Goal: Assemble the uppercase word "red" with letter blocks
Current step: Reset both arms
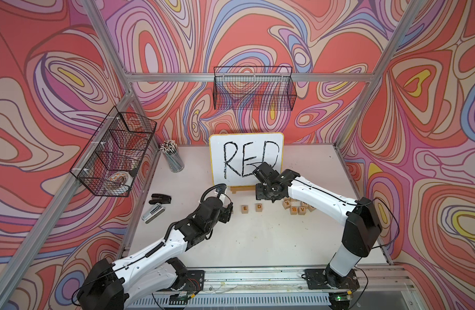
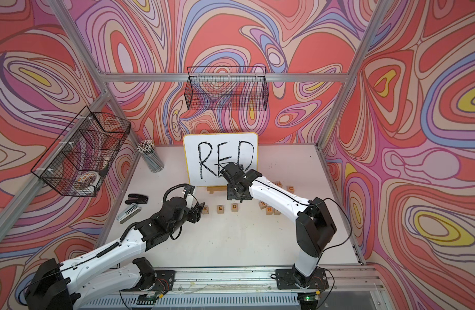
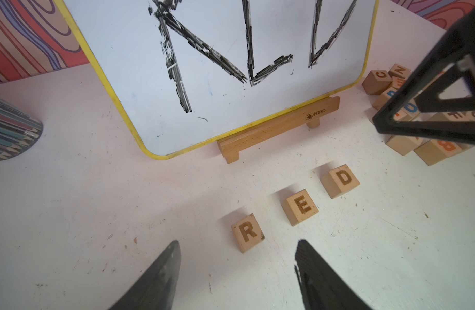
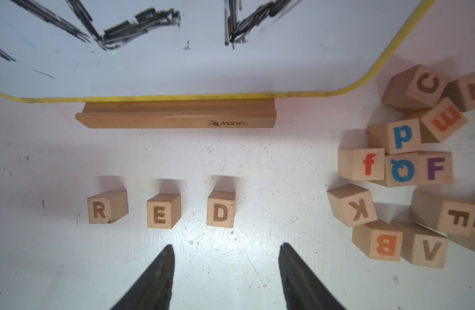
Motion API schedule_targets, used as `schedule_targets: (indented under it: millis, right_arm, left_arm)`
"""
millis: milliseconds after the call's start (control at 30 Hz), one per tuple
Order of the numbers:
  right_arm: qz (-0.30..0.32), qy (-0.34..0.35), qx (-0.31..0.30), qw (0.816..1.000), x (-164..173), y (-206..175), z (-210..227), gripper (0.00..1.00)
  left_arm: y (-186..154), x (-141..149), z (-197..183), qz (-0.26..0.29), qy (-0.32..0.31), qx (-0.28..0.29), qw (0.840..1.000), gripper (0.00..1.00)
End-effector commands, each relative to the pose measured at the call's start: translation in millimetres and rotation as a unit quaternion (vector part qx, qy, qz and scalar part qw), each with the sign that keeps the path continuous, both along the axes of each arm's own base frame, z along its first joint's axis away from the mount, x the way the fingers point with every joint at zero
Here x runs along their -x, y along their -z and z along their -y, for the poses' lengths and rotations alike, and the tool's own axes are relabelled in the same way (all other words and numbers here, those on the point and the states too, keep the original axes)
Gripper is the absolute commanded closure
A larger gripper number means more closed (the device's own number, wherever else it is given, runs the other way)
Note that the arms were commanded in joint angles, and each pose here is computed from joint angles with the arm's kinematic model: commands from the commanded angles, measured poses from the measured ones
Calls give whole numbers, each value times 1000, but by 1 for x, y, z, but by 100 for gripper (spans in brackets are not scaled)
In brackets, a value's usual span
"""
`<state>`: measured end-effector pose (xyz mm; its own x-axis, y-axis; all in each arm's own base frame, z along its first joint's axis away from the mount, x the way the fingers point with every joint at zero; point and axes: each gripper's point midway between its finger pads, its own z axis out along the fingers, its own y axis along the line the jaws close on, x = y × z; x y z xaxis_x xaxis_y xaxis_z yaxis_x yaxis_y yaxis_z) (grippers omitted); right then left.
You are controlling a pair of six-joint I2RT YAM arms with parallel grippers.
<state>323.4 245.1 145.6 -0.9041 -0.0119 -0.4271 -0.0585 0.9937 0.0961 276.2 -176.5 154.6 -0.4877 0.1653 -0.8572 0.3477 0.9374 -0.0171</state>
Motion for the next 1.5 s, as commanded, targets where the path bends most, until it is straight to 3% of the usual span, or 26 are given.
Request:
schedule_targets:
  millis: [0,67,233,300,400,667,833,900,933,1033,1167,1333,1467]
  right_arm:
    - [21,17,35,999,-1,-8,25,32]
    - [32,31,41,998,-3,-15,38,31]
    - [65,70,68,993,-9,-35,75,16]
    - [82,91,82,989,-13,-43,92,2]
    - [97,123,87,984,-20,-48,123,2]
    - [188,237,125,945,-23,-59,231,2]
    - [236,303,149,911,-18,-55,278,2]
    - [227,300,166,911,-12,-37,283,2]
    - [258,310,183,896,-20,-46,290,2]
    - [254,338,202,883,-18,-27,308,2]
    - [262,347,191,880,-17,0,321,2]
    - [321,333,186,867,-16,8,324,2]
    - [385,321,167,849,-15,4,322,2]
  left_arm:
    - [-11,-3,-5,7,-13,12,1000,28]
    - [-14,-4,-7,10,-18,13,1000,28]
    - [-21,-6,-15,18,-35,15,999,22]
    - [-24,-7,-21,24,-49,10,998,10]
    - [-29,-10,-33,36,-73,1,997,0]
    - [-42,-19,-89,87,-191,-2,978,0]
    - [-26,-19,-110,85,-227,0,970,0]
    - [-23,-22,-118,91,-244,-3,965,0]
    - [-21,-24,-123,98,-253,-6,962,0]
    - [-14,-32,-142,110,-280,-20,953,0]
    - [-15,-42,-168,125,-309,-1,943,0]
    - [2,-47,-191,117,-334,-25,935,0]
    - [29,-55,-193,99,-325,-28,940,0]
